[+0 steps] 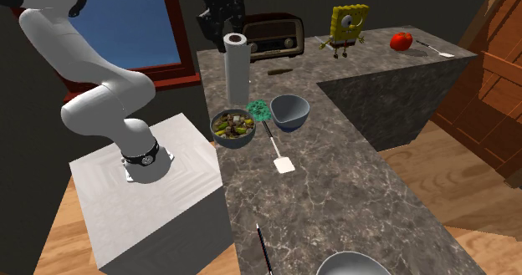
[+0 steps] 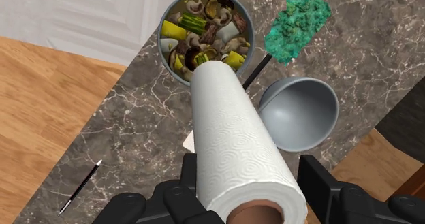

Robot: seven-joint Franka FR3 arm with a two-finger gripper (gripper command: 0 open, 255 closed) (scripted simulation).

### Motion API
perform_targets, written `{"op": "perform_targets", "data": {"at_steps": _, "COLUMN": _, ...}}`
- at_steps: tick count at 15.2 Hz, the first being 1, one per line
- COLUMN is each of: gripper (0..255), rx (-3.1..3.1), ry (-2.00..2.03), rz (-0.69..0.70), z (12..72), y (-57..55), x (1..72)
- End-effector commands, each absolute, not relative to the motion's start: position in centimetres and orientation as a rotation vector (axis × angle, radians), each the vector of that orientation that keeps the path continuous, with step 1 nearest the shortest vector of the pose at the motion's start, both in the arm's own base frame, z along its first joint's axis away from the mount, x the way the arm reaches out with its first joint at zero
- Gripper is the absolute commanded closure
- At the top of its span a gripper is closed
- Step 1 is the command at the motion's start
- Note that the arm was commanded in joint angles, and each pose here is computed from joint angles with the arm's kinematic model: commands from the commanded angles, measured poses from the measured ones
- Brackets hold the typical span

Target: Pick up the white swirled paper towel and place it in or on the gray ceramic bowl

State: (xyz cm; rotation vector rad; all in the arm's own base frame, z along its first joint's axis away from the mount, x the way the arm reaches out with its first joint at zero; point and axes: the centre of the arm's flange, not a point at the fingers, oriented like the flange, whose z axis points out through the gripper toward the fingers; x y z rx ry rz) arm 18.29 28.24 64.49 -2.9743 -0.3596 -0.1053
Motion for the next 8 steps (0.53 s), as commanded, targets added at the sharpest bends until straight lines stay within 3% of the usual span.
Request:
{"op": "perform_targets", "data": {"at_steps": 1, "gripper": 255, "rx": -2.975, "ry": -0.359, "rz": -0.103, "z": 65.8, "y": 28.4, "x": 15.8}}
{"op": "perform_targets", "data": {"at_steps": 4, "gripper": 255, "rx": -2.975, "ry": -0.359, "rz": -0.103, "z": 67.7, "y": 28.4, "x": 12.3}}
{"op": "perform_targets", "data": {"at_steps": 8, "gripper": 255, "rx": -2.975, "ry": -0.359, "rz": -0.103, "z": 65.6, "y": 28.4, "x": 12.3}}
